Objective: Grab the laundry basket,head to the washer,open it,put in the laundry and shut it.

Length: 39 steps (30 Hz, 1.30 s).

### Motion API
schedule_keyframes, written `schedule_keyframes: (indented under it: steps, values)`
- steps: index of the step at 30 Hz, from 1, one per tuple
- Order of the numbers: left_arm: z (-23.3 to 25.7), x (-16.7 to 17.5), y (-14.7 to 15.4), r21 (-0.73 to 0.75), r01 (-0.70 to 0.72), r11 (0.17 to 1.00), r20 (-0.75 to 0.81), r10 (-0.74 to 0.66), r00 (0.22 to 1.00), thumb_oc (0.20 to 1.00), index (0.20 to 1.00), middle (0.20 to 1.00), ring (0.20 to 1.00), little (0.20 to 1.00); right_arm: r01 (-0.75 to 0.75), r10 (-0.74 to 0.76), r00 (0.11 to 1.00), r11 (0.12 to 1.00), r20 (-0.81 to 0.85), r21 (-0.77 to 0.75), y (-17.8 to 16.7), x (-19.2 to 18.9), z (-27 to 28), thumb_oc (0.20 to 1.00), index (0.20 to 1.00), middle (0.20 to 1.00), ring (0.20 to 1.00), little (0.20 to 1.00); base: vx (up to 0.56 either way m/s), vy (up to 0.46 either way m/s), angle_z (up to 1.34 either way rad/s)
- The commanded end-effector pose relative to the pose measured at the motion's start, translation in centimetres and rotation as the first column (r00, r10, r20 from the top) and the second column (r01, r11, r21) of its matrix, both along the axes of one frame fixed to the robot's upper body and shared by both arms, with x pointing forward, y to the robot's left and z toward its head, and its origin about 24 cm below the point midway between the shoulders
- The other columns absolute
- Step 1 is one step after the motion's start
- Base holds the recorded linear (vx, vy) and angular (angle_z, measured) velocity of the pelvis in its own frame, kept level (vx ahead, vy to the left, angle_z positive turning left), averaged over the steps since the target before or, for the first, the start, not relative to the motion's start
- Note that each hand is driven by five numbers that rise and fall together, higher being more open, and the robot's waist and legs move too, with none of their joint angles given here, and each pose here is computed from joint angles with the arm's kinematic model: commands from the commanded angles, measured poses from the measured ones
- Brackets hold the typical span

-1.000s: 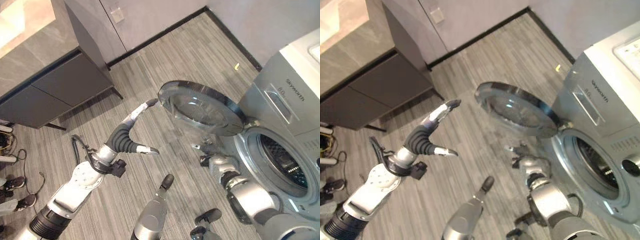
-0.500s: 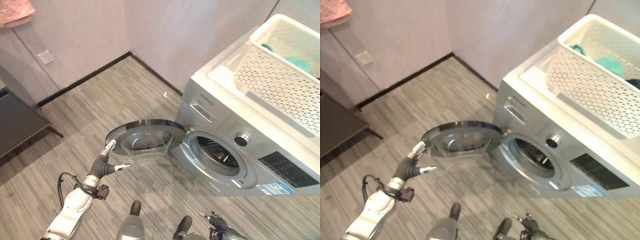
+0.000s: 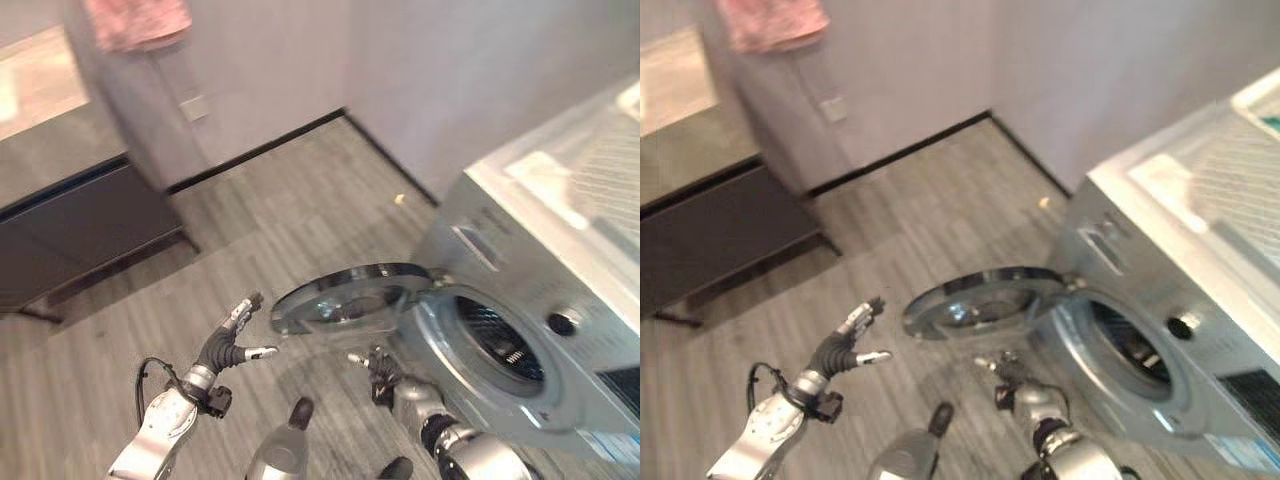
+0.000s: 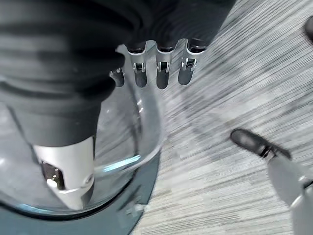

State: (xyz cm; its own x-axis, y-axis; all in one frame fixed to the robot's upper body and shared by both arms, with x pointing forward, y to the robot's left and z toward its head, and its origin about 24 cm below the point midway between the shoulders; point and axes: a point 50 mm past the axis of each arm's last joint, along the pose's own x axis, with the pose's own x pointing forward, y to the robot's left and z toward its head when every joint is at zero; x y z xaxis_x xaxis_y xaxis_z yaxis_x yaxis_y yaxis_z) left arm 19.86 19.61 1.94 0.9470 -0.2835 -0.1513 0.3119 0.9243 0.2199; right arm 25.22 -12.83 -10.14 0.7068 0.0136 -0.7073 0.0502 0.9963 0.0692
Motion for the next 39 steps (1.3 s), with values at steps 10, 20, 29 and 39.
schedule_keyframes:
  steps: [10, 20, 29, 39]
  values:
    - [2.2, 1.1, -0.5, -0.028, 0.038, 0.999, 0.102, -0.035, 0.994, 1.000, 1.000, 1.000, 1.000, 1.000, 0.054, -0.057, 0.991, 0.998, -0.124, -0.026, -0.8, -3.6, -2.4, 1.000, 1.000, 1.000, 1.000, 1.000, 0.02, 0.034, 0.10]
    - [-2.8, 0.2, 2.2, -0.011, -0.184, 0.983, -0.081, 0.182, 0.980, 1.000, 1.000, 1.000, 1.000, 1.000, 0.250, -0.258, 0.944, 0.966, -0.206, -0.068, -7.8, -10.5, -4.7, 1.000, 1.000, 1.000, 1.000, 1.000, 0.03, 0.119, -0.36]
    - [-4.5, -0.7, 5.2, 0.095, -0.354, 0.931, -0.097, 0.362, 0.927, 1.000, 1.000, 1.000, 1.000, 1.000, 0.593, -0.526, 0.727, 0.805, 0.442, -0.016, -18.9, -9.0, 6.1, 1.000, 1.000, 1.000, 1.000, 1.000, 0.03, 0.084, -0.29]
    - [-4.2, 0.5, 3.3, 0.032, -0.346, 0.938, -0.058, 0.347, 0.936, 1.000, 1.000, 1.000, 1.000, 1.000, 0.780, -0.143, 0.178, 0.624, 0.974, -0.051, -20.3, -5.0, 24.4, 1.000, 1.000, 1.000, 1.000, 1.000, 0.14, -0.045, -0.11]
